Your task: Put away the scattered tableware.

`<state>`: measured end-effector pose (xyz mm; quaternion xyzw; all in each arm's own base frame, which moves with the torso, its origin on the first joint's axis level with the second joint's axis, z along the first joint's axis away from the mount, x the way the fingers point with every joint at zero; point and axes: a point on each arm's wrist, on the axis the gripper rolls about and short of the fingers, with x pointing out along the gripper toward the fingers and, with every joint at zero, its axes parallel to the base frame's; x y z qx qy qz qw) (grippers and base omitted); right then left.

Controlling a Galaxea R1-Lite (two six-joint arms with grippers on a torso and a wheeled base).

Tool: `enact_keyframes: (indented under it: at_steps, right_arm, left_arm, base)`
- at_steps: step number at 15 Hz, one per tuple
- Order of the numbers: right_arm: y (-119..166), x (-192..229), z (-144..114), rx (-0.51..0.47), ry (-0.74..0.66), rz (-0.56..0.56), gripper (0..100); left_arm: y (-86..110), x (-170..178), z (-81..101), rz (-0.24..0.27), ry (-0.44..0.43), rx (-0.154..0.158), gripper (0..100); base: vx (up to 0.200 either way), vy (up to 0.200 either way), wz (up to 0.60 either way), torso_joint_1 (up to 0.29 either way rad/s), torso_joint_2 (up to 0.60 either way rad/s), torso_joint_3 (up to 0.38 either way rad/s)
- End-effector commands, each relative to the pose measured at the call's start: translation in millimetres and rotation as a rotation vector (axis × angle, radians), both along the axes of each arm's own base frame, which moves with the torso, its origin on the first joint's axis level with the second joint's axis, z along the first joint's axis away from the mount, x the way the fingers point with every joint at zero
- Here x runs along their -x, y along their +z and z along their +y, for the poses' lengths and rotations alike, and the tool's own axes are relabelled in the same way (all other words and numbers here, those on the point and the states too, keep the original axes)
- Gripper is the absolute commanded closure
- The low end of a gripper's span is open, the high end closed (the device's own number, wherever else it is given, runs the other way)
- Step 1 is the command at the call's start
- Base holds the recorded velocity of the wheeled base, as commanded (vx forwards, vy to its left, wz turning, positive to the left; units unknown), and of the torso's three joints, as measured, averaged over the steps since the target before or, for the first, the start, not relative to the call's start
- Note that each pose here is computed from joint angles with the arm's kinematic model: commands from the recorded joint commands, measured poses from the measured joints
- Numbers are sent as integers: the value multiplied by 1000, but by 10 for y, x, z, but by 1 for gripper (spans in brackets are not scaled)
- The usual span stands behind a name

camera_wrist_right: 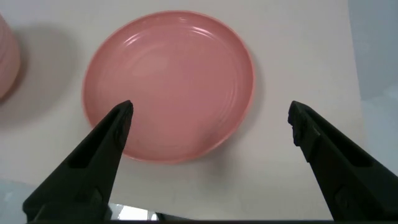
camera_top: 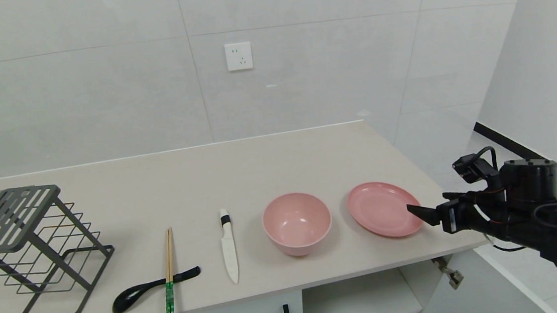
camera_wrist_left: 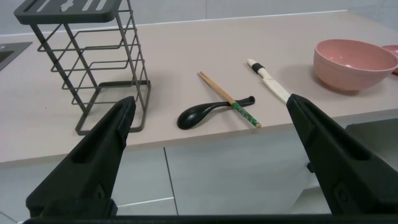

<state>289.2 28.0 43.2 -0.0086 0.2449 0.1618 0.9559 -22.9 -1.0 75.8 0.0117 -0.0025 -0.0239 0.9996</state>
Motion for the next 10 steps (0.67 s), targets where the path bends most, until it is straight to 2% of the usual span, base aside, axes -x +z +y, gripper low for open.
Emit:
enact_keyframes:
  at_steps: [1, 10]
  right_arm:
    - [-165, -148, 13, 2, 1, 29, 0]
    - [-534, -402, 17, 0, -6, 44, 0]
  left_arm:
    - [0, -1, 0, 1, 0, 0, 0]
    - [0, -1, 0, 1, 2, 2, 0]
  base:
    - [0, 0, 0, 0, 0, 0]
    - [0, 0, 0, 0, 0, 0]
